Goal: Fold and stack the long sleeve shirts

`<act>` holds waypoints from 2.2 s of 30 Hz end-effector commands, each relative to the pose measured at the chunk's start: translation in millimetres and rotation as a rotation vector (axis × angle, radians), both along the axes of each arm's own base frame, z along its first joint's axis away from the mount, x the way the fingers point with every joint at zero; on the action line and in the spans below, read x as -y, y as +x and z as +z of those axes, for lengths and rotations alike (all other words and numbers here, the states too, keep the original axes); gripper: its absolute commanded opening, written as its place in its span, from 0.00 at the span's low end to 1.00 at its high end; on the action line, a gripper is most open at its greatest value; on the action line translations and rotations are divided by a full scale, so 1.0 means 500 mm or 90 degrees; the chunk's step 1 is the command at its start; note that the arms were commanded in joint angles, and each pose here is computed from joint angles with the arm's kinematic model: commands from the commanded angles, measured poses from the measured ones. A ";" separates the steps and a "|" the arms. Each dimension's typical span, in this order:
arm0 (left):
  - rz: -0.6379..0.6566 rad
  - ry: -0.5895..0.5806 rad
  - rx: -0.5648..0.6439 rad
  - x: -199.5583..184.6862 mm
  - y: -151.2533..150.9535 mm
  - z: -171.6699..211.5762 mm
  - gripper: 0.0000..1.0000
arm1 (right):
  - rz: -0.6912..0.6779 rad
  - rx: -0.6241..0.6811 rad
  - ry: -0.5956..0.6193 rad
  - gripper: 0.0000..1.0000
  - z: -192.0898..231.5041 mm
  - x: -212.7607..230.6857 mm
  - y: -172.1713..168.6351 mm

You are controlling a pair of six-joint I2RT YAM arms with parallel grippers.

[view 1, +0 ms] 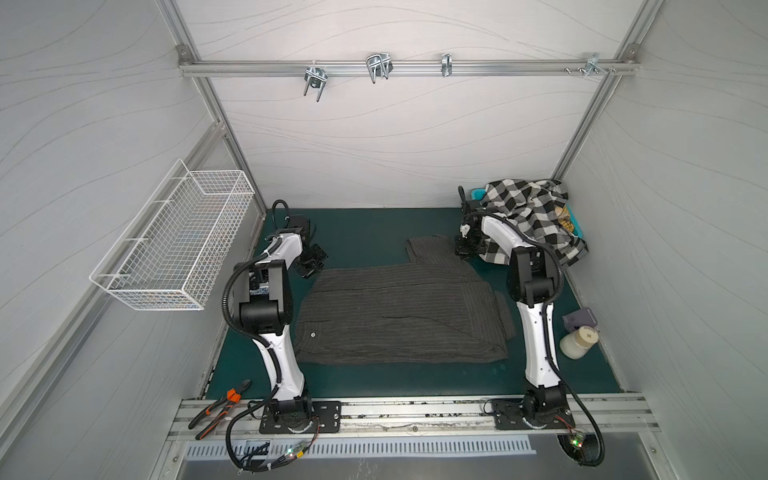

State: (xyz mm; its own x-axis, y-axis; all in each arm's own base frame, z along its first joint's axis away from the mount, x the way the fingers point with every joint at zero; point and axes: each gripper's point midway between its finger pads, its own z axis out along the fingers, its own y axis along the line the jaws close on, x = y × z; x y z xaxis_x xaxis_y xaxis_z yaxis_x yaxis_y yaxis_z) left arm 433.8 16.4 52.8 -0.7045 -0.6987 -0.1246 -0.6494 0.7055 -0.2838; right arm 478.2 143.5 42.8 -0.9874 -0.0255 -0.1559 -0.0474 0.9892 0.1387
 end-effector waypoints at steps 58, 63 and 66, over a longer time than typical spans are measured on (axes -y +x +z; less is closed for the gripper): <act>0.116 -0.034 -0.040 0.001 -0.317 0.025 0.13 | 0.014 0.045 0.045 0.71 0.213 -0.065 -0.262; 0.101 -0.036 -0.064 0.007 -0.321 -0.009 0.00 | 0.075 0.049 0.058 0.68 0.204 -0.125 -0.184; 0.093 -0.028 -0.081 0.003 -0.326 -0.024 0.00 | 0.178 0.060 0.104 0.67 0.206 -0.221 -0.182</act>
State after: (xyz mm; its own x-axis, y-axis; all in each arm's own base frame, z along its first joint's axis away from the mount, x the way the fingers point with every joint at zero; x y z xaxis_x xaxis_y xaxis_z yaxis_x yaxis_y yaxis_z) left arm 264.3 14.9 43.0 -0.5832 -0.8123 0.0018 -0.7941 0.5696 -0.2121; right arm 401.4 216.4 136.7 -0.9579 -0.1037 -0.2675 -0.1682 0.9584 0.2306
